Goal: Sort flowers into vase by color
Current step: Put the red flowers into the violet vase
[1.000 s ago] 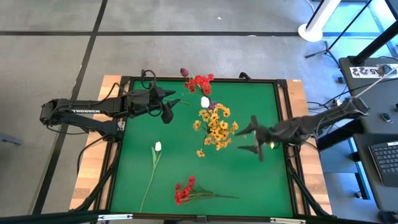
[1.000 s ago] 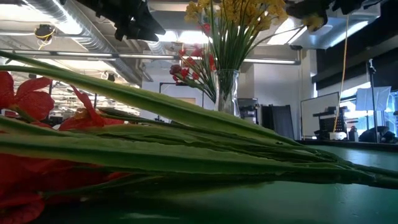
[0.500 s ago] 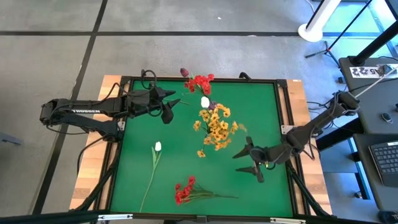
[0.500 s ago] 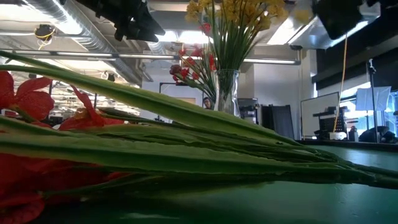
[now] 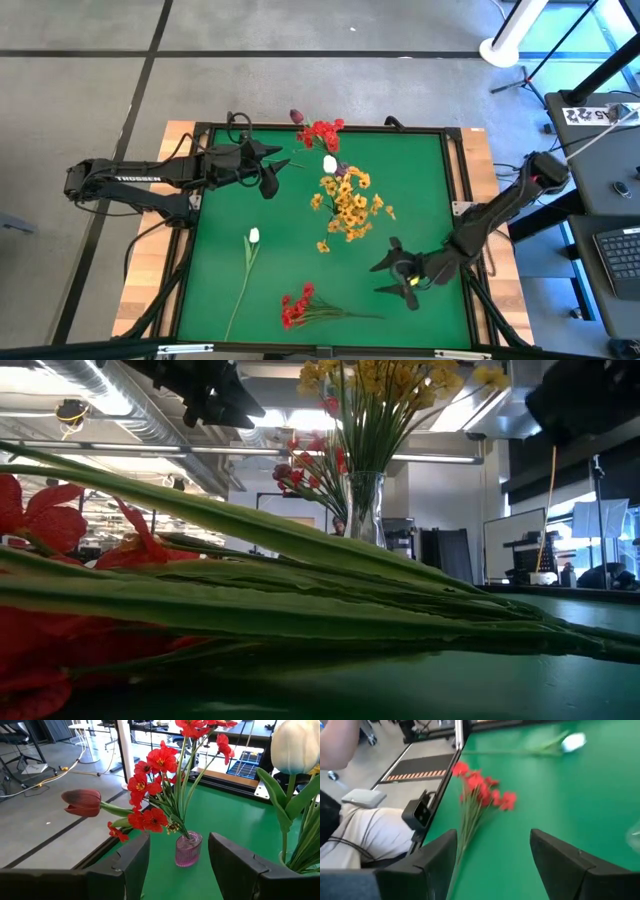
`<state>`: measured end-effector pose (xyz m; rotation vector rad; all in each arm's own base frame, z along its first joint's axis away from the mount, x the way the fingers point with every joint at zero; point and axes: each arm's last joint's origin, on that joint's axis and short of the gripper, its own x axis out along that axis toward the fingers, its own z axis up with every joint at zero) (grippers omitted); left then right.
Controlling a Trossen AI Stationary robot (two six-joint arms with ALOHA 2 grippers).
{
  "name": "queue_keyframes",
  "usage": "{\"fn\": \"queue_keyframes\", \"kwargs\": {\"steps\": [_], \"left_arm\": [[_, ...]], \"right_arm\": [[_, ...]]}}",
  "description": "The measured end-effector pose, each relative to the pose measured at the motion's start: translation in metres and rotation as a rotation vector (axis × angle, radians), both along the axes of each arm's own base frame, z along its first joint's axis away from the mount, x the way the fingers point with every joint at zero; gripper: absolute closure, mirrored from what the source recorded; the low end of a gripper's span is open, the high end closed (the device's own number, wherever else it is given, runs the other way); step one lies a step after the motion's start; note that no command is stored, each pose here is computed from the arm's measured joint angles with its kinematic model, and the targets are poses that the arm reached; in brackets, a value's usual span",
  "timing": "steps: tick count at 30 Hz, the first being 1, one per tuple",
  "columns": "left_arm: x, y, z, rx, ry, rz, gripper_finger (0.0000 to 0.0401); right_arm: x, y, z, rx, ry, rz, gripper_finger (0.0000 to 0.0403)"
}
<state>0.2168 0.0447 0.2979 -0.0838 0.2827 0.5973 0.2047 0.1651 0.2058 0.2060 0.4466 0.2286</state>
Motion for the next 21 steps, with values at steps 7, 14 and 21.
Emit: {"fn": "queue_keyframes", "kwargs": {"steps": [7, 14, 21], "left_arm": [[-0.001, 0.003, 0.0, -0.017, -0.013, 0.021, 0.0206], [-0.001, 0.005, 0.0, -0.03, -0.021, 0.035, 0.0206], [-0.002, 0.005, -0.001, -0.059, -0.026, 0.045, 0.0206]], "right_arm": [[0.021, 0.02, -0.037, 0.047, 0.059, 0.02, 0.0152], [0.054, 0.05, -0.061, -0.092, 0.22, 0.048, 0.0152], [0.071, 0.067, -0.066, -0.131, 0.302, 0.078, 0.0152]]}}
